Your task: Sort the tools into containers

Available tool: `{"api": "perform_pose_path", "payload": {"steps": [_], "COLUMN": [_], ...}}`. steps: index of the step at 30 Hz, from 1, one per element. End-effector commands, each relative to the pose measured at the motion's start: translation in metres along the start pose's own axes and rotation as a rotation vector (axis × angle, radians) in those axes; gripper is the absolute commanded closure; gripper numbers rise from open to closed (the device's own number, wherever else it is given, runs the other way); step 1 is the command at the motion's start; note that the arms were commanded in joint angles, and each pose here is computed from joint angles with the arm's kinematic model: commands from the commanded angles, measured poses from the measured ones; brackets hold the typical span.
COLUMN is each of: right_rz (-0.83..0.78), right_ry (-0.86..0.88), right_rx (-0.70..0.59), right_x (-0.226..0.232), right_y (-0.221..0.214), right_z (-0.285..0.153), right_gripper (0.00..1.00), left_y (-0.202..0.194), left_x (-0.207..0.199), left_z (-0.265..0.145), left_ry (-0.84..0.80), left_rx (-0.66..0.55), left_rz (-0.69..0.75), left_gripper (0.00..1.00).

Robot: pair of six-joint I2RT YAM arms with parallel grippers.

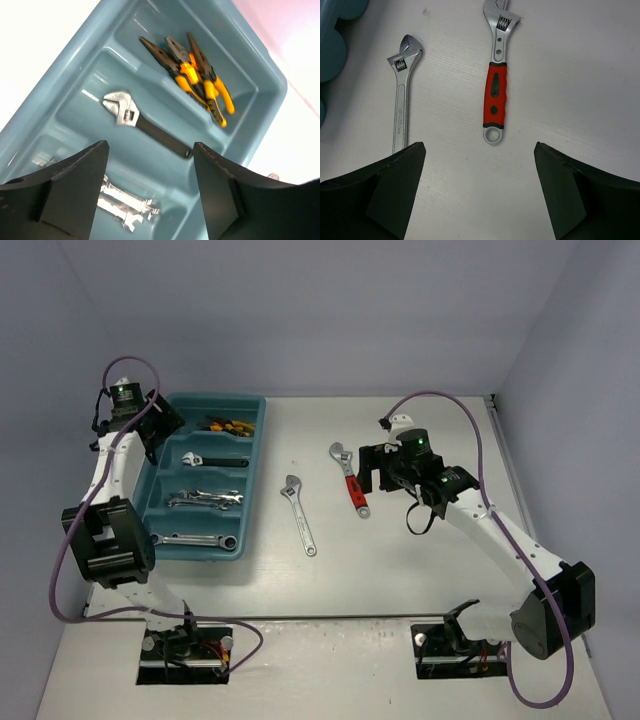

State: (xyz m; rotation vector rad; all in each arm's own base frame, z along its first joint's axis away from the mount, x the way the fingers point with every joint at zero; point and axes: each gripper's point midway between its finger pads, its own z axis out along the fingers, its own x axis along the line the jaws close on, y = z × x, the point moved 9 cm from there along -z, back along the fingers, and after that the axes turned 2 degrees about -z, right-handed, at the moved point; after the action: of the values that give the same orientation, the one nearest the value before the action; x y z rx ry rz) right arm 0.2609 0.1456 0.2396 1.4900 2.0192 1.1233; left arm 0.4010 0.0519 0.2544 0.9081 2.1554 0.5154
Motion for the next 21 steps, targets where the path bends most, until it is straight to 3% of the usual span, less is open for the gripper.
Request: {"api": "perform_pose_path", "payload": {"steps": [1, 4, 10, 14, 21], "right_rz": [0.031, 0.054, 0.101, 0.118, 0.126], "right_ry": [-0.080, -0.131, -0.160, -0.153, -0.142], "right_rx": [-0.037, -0.046, -0.052, -0.044, -0.043], "right_x": [-0.007, -0.013, -0.020, -0.021, -0.022], "right_y": [0.007, 0.008, 0.004, -0.005, -0.017], "right_z": [0.003, 0.002, -0.002, -0.006, -0.013], "right_gripper": [0.13, 0.13, 0.13, 0.13, 0.13], "left_y": [-0.020, -0.067, -0.171, -0.221, -0.273], "left_x": [-0.051, -0.084, -0.124, -0.127, -0.127], "left_z": [-0.067, -0.095, -0.125, -0.112, -0.065], "left_ry": [-0.031, -0.040, -0.098, -0.041, 0.081], "left_rx": [-0.027, 0.027, 0.195, 0.277, 0.392], "left_rz": [0.236, 0.356, 0.420, 0.438, 0.488], "left_gripper": [0.35, 0.35, 0.37, 0.40, 0.41]}}
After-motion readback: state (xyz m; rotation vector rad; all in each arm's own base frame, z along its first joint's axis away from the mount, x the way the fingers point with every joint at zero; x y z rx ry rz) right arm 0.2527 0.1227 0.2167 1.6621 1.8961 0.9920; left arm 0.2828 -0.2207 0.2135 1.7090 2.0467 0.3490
